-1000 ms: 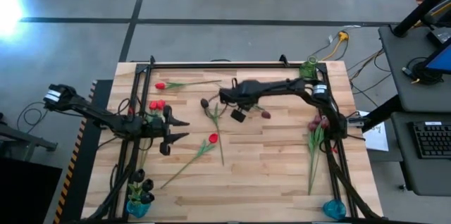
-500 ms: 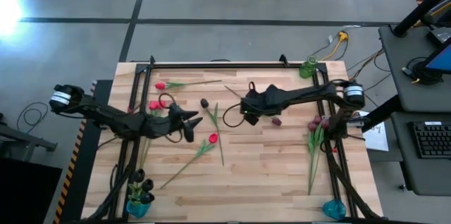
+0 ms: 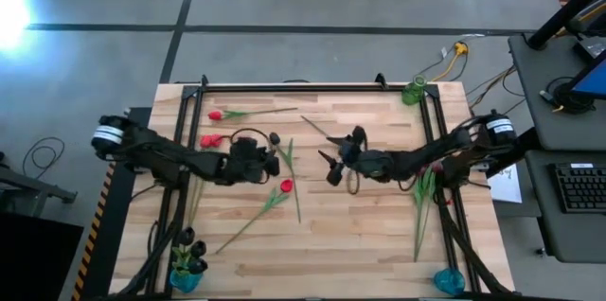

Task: Sort flowers into vase by color
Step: Put the black tulip into the left blue vase

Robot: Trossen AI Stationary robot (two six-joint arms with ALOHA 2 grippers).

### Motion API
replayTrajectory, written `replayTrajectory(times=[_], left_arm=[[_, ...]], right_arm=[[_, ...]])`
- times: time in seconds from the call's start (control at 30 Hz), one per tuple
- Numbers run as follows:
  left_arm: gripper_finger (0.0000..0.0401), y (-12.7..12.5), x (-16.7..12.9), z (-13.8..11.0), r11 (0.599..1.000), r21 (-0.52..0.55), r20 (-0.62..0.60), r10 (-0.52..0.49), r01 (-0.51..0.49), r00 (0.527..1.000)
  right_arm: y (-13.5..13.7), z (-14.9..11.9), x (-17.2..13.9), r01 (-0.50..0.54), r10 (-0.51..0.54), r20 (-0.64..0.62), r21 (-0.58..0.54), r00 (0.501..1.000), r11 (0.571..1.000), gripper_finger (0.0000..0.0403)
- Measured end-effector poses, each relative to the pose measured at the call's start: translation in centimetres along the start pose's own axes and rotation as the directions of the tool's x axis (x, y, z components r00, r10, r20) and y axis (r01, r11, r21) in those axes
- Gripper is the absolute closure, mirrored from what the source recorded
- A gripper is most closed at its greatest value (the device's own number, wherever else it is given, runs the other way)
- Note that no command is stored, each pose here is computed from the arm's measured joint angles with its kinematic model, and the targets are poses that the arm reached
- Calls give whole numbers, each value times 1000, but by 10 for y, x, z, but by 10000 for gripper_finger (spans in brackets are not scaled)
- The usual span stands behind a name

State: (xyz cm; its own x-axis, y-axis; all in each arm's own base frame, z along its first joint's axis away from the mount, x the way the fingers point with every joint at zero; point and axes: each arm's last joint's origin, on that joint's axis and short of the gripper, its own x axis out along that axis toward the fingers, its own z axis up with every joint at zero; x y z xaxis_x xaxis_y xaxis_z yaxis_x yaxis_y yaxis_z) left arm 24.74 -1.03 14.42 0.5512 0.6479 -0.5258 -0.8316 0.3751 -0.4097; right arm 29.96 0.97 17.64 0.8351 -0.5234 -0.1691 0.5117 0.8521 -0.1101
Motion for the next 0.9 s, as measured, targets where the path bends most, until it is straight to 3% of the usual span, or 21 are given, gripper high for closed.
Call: replayTrajectory(times=[0.2, 0.37, 0.5, 0.9], left_arm=[[208, -4, 31, -8, 986, -134, -100, 89, -102, 991], [164, -21, 49, 7, 972, -181, -83, 139, -152, 987], [149, -27, 55, 12, 954, -209, -98, 199, -215, 975], [190, -24, 83, -10, 891, -317, -104, 309, -326, 946]], right_arm=[[-6, 1, -5, 20, -36, 232, 68, 972, 997, 179], [-1, -24, -6, -21, 21, 145, -4, 989, 1000, 179], [5, -47, -8, -60, 60, 67, 1, 996, 998, 179], [28, -50, -23, -301, 301, 25, -9, 953, 954, 179]])
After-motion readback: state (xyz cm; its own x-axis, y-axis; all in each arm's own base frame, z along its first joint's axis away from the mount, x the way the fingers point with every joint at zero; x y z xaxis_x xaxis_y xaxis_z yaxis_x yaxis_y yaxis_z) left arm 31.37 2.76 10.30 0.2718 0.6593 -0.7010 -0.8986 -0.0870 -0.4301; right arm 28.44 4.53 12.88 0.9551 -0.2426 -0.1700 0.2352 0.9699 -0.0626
